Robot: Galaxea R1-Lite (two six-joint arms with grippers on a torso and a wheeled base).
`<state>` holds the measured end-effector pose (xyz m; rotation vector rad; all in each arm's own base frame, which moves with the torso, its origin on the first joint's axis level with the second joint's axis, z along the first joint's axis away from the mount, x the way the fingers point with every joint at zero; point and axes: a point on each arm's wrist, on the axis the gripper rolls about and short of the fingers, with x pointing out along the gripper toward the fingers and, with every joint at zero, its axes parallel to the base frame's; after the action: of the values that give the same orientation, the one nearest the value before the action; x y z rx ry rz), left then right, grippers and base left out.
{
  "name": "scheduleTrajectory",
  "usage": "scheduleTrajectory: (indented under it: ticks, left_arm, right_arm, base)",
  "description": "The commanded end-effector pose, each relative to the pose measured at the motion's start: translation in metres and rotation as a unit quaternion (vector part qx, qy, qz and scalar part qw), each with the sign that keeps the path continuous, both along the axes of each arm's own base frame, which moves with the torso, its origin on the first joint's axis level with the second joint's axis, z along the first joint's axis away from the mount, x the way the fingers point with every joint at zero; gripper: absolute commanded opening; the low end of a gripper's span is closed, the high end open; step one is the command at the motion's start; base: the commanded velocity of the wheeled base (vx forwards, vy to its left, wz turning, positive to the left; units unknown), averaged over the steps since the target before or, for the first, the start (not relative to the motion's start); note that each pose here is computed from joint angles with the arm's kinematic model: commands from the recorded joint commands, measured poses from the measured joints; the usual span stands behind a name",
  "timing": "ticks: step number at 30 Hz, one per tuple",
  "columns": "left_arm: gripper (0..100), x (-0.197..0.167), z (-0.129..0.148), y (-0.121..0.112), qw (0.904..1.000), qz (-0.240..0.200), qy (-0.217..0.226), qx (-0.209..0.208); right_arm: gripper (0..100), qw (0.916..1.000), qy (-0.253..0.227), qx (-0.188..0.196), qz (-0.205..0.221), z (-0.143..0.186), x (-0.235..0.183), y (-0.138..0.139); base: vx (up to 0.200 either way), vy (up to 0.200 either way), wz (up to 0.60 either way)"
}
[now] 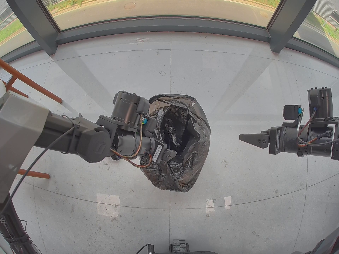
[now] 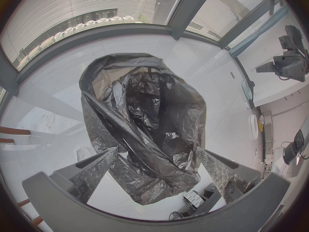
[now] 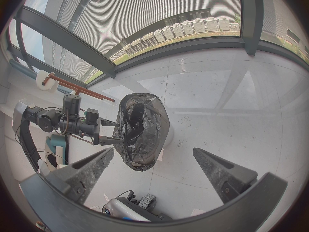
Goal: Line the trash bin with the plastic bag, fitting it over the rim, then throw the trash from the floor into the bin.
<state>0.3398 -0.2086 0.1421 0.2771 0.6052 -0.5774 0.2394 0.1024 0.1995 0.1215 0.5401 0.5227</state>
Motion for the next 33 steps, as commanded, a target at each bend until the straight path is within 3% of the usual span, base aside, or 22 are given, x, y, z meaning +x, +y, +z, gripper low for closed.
scheduleTrajectory:
  ticks: [1, 22, 23, 29, 33]
  left_arm:
    - [100, 0.007, -0.018, -0.004, 0.9998, 0.001, 0.018, 0.011]
    - [100, 0.036, -0.028, -0.007, 0.9994, 0.033, 0.011, 0.0]
    - [0, 0.037, -0.028, -0.006, 0.9993, 0.035, 0.011, 0.0]
    - [0, 0.035, -0.023, -0.005, 0.9992, 0.039, 0.005, 0.0]
    - [0, 0.026, 0.005, 0.001, 0.9989, 0.04, -0.019, -0.015]
  right_arm:
    - [100, 1.0, 0.001, 0.0, 0.001, -0.001, 0.0, 0.0]
    - [100, 0.9997, 0.019, 0.011, 0.006, -0.005, -0.003, 0.004]
    - [100, 0.9997, 0.019, 0.012, 0.007, -0.005, -0.003, 0.004]
    - [100, 0.9998, 0.018, 0.012, 0.006, -0.005, -0.003, 0.003]
    - [100, 0.9997, 0.024, 0.009, 0.004, -0.008, -0.005, 0.002]
  base:
    - [0.0, 0.0, 0.0]
    - [0.0, 0.0, 0.0]
    - [0.0, 0.0, 0.0]
    - [0.0, 0.0, 0.0]
    - [0.0, 0.0, 0.0]
